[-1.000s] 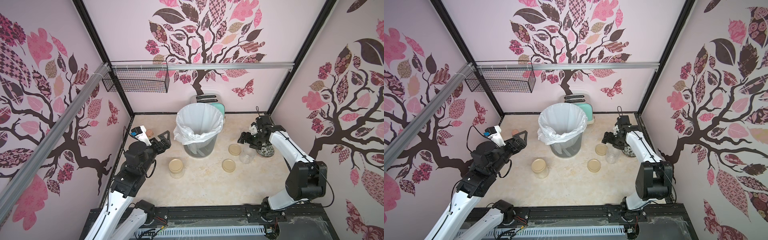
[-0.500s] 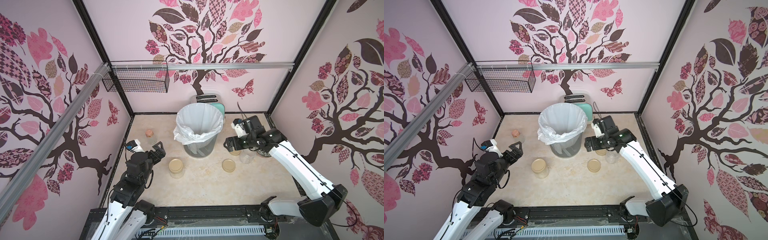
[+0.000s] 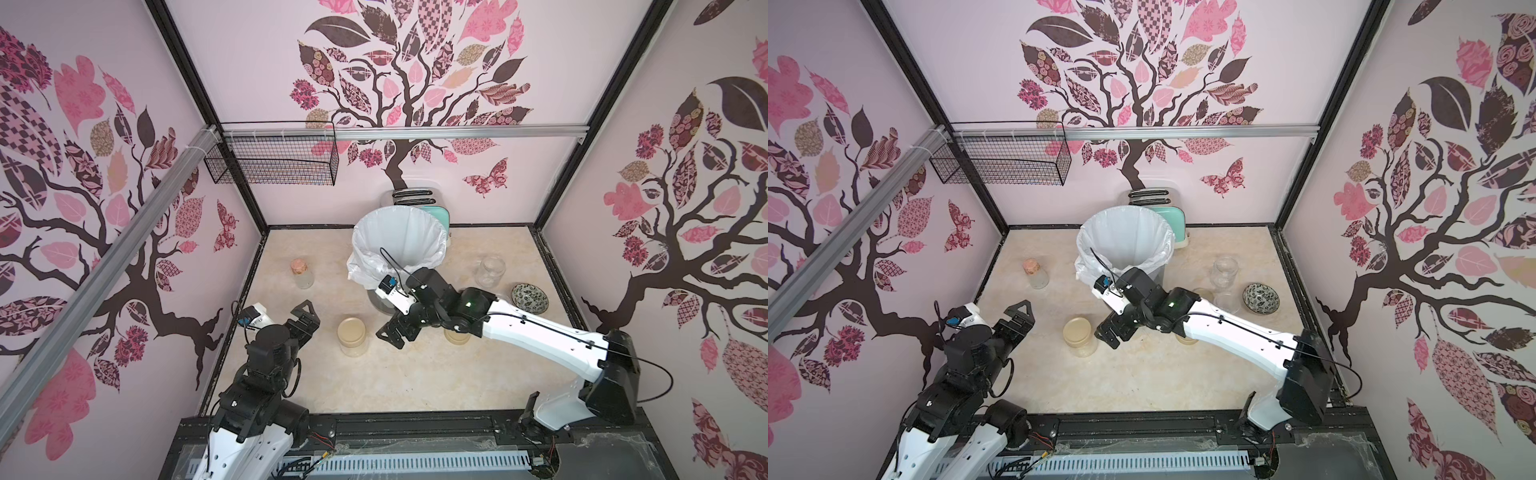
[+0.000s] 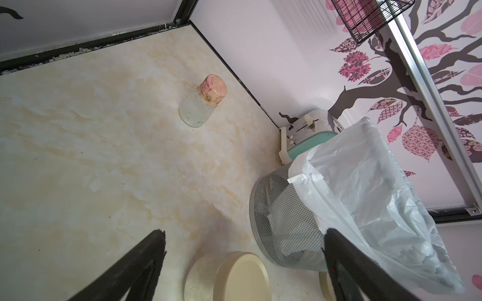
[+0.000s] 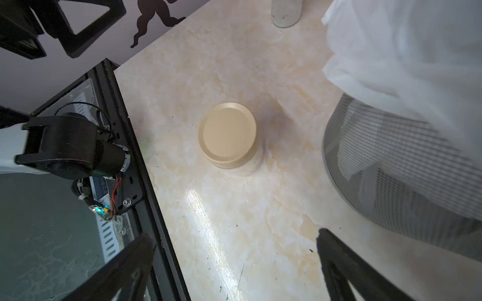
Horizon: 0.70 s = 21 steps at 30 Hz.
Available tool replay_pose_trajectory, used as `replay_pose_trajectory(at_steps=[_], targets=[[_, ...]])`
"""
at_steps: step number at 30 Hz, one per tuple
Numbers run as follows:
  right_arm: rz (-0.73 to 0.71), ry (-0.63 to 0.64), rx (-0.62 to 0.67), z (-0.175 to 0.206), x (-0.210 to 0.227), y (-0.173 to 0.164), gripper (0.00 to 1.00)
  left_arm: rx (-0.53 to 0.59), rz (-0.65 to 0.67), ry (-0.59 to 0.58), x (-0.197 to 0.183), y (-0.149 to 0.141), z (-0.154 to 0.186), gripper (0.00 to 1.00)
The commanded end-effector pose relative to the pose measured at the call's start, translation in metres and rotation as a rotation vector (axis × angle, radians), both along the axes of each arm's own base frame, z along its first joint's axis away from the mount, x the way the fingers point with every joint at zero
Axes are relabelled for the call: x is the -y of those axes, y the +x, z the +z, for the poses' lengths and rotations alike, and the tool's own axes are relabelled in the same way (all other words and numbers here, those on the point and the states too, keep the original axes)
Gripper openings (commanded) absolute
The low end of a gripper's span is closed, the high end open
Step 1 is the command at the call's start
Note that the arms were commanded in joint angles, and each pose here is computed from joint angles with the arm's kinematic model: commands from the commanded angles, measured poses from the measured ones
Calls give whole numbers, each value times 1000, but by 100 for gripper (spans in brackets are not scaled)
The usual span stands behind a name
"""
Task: Empty moldy rice from jars
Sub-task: Pick up the jar from the center of the board.
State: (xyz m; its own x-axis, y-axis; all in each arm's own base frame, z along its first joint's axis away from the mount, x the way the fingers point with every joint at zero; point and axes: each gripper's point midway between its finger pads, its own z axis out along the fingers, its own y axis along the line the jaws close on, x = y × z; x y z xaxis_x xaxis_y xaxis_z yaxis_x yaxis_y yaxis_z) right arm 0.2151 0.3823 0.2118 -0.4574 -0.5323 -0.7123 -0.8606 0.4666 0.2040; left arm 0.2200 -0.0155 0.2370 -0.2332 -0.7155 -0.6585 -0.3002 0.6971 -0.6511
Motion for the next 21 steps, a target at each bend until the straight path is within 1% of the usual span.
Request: replay_pose_trajectory(at_steps=[1,8,14,21], targets=[[53,60,80,5,-30,5,100,-14,15,-16,-2,-2,-6,98],[56,6,117,-36,-63,20,100,-11,6,-27,1,1,-3,98],[76,-2,126,-51,-86,22,99,6,12,-25,-1,-1,1,98],[75,-4,135,-62,-102,26,100,14,14,-36,-1,-1,-1,98]])
